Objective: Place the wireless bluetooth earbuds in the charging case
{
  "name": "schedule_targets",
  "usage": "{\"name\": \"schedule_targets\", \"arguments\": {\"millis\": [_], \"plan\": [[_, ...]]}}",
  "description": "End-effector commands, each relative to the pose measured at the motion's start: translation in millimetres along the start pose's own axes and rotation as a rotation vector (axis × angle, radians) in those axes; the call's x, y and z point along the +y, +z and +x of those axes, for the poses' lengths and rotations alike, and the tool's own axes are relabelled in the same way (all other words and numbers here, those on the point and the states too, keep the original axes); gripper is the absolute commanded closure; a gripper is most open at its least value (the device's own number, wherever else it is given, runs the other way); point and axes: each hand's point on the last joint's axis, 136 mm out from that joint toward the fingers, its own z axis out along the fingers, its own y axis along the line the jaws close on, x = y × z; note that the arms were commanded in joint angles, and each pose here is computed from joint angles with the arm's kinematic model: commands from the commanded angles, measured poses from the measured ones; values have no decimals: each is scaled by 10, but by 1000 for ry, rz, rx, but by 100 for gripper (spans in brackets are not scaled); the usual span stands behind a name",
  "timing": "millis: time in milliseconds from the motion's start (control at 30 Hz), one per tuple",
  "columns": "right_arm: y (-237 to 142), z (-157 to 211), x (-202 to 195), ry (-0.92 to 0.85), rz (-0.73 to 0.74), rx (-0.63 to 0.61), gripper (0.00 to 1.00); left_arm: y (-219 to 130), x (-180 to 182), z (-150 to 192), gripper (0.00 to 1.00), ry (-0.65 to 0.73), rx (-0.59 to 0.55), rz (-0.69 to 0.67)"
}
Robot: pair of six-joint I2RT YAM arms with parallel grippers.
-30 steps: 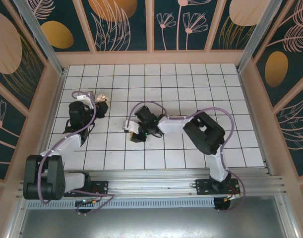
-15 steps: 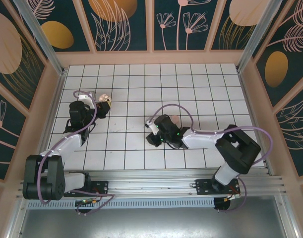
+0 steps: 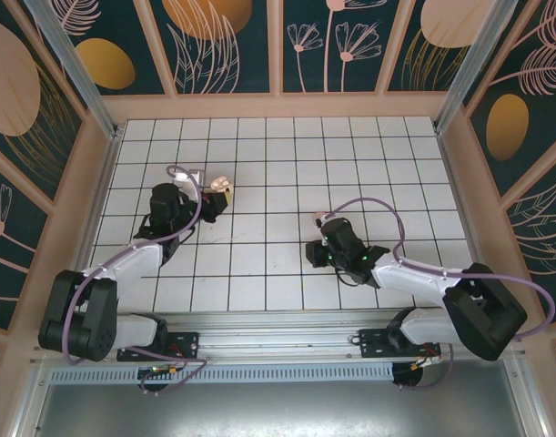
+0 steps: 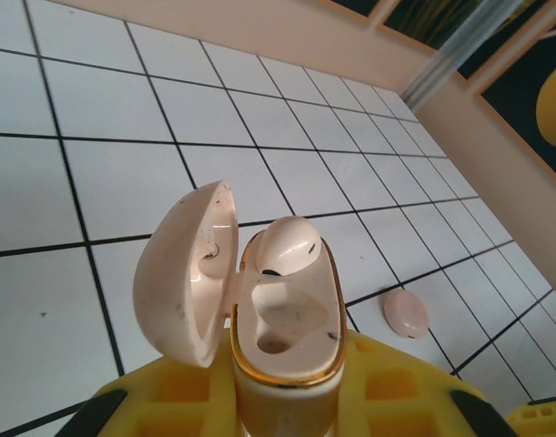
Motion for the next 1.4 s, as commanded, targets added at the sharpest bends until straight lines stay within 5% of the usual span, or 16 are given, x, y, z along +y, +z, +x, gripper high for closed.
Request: {"name": "schedule_targets", "arguments": {"millis": [0, 600, 800, 1067, 1367], "plan": [[-39, 162, -228, 115, 82, 35, 80, 51, -171, -216, 87, 75, -46, 53], [41, 553, -447, 210, 188, 188, 78, 85, -208, -249, 87, 94, -47, 57], [-43, 451, -396, 217, 195, 189, 64, 78, -202, -253, 87, 99, -49, 50], [-407, 109, -298, 221, 228, 229, 64, 64, -202, -261, 87, 107, -48, 44], [-459, 98, -214, 252, 326, 474, 65, 44, -202, -268, 87, 111, -50, 38]]}}
